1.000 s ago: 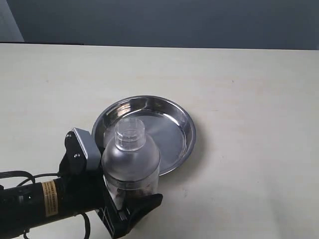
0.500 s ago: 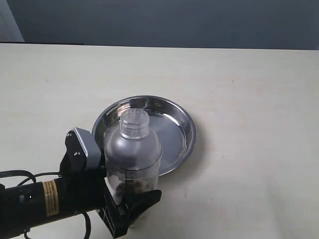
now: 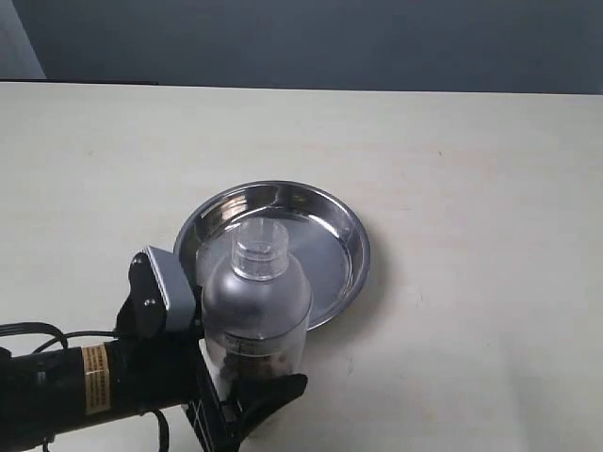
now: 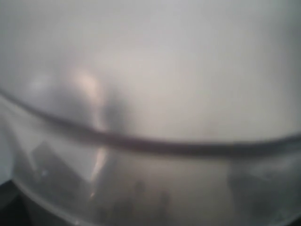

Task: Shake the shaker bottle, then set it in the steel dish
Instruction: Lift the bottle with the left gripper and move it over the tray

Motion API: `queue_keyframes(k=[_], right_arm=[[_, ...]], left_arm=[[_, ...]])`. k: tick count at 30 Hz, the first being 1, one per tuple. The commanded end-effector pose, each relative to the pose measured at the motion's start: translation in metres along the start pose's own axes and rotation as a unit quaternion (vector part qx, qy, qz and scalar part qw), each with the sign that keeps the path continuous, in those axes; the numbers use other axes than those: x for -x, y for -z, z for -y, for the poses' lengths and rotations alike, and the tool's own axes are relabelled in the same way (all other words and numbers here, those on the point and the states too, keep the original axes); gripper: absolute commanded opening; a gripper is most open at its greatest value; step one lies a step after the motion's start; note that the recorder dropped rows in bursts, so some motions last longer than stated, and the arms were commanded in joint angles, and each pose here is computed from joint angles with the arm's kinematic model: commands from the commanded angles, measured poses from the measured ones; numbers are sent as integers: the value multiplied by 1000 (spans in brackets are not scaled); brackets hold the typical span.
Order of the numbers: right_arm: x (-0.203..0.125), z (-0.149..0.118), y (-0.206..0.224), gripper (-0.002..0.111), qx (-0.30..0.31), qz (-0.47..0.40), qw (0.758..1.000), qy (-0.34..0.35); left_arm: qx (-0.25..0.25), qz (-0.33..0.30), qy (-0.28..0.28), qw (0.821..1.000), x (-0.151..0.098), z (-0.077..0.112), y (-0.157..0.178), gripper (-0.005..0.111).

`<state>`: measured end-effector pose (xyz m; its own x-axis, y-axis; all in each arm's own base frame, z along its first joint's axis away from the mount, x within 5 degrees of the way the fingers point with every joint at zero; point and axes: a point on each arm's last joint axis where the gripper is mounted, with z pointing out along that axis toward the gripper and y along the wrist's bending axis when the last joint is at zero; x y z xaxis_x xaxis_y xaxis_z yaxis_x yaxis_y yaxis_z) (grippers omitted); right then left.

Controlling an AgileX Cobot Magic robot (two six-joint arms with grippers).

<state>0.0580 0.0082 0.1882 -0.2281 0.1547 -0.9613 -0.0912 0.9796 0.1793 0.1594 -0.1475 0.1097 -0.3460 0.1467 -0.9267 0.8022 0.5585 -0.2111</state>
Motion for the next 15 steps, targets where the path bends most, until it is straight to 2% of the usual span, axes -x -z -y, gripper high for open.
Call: queue_keyframes(k=[1,6,8,10,11,13,15], right_arm=[[0,0,0,-1,1,3,1000,2],[0,0,0,-1,1,3,1000,2],[1,0,0,-1,1,4,1000,2],[1,0,0,-1,1,5,1000,2],[1,0,0,-1,1,5,1000,2],[1,0,0,-1,1,5,1000,2],[1,0,0,-1,1,5,1000,2]], left_arm=[[-28,4,4,1000,4,6,2,0],[-39,60,-14,997,29,13,11,0],[-7,109,-15,994,47,11,18,0],[36,181,-11,983,73,6,27,0],[70,197,-6,978,85,2,30,0],[166,178,-11,970,100,-13,35,0],[286,164,6,944,116,-34,42,0]])
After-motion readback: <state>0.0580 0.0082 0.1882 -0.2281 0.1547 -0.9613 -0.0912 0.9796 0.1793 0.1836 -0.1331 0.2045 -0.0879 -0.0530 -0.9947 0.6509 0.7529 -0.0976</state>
